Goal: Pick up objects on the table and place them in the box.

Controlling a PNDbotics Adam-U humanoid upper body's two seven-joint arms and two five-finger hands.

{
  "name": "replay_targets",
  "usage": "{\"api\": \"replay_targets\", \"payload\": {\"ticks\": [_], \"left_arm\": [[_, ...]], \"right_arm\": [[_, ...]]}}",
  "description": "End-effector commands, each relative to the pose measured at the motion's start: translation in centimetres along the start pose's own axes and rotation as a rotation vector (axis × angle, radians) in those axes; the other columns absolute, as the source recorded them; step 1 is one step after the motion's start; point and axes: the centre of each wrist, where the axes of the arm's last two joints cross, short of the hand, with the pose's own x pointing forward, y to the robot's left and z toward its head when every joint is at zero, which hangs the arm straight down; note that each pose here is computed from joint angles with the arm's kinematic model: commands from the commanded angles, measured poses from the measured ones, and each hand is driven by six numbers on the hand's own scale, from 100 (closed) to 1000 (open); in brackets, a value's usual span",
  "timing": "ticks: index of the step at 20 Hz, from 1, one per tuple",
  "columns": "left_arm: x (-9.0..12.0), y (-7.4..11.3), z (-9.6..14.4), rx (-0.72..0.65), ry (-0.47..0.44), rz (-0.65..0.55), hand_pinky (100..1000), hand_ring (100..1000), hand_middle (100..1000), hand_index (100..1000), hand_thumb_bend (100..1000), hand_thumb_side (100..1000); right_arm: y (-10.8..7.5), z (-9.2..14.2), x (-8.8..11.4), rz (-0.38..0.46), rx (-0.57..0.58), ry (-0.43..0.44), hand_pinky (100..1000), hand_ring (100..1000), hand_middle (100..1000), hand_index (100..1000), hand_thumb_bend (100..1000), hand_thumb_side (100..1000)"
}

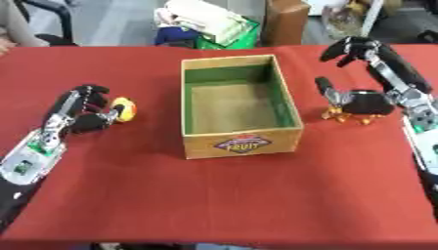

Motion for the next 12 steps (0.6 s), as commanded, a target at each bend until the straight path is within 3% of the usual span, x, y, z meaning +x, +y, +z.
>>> {"api": "replay_targets", "payload": {"ticks": [1, 6, 12], "left_arm": [[0.76, 0.79, -0.69, -0.012, -0.018, -0.058, 703, 665, 564, 758, 350, 195], [0.94, 0.5, -1.26, -0.021, -0.018, -0.11, 696, 653, 557, 749, 268, 196], [0.97, 0.25, -1.6, -0.011, -0.012, -0.176, 683, 628, 535, 736, 253, 201]], "right_arm": [[-0.84, -0.27, 0.17, 0.019, -0.007, -0.011, 649, 754, 698, 724, 212, 397], [-0.78, -0.28, 0.16, 0.018, -0.005, -0.011, 649, 754, 698, 723, 209, 397], [-0.75, -0.3, 0.16, 0.018, -0.004, -0.013, 649, 754, 697, 724, 210, 397]]}}
